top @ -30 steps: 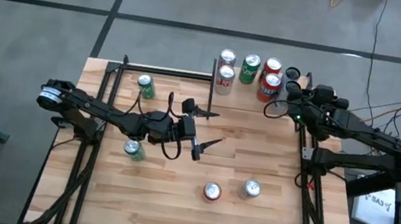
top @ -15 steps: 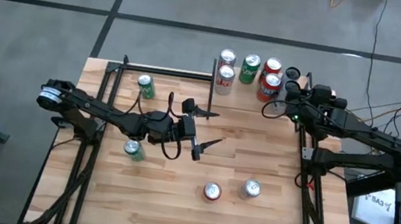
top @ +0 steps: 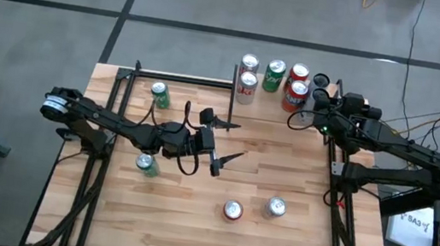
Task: Place canned beverage on shelf
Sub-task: Put the white soda can on the shelf aligned to the right of the other silver soda cans
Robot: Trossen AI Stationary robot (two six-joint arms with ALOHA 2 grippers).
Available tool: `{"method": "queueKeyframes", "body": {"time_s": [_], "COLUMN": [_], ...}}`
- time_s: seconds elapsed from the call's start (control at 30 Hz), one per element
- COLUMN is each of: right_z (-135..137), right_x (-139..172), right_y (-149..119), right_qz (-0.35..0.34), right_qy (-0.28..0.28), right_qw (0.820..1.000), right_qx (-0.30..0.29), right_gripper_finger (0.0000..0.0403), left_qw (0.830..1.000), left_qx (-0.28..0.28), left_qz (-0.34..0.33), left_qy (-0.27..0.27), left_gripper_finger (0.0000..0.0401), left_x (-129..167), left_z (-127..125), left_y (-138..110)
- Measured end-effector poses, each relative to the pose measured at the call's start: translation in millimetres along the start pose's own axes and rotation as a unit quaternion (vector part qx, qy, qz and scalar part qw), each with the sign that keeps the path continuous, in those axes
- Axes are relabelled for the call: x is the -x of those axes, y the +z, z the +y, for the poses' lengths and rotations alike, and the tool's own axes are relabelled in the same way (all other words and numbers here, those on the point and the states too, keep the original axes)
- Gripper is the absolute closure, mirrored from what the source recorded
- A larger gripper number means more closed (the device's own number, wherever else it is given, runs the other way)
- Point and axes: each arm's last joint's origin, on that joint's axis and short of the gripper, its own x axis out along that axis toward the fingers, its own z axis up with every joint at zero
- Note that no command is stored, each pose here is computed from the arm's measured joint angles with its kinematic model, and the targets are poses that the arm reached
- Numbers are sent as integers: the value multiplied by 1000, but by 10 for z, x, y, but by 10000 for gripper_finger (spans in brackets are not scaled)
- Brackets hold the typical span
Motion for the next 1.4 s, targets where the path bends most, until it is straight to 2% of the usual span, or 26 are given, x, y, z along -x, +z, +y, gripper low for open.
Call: {"method": "queueKeyframes", "body": {"time_s": [1.17,1.3,1.4], "right_z": [-7,-7,-5], "right_x": [0,0,0], "right_y": [22,22,16], "right_qz": [-35,-34,-26], "right_qy": [-30,-29,-23], "right_qw": [999,999,999], "right_qx": [19,20,23], "right_gripper_finger": [142,136,137], "left_qw": [1000,999,999], "left_qx": [-3,-21,-24], "left_qz": [1,-8,-4], "left_qy": [0,-38,-44], "left_gripper_finger": [49,49,49], "left_x": [1,-9,-22], "left_z": [1,-31,-51], "left_y": [-1,-14,-43]}}
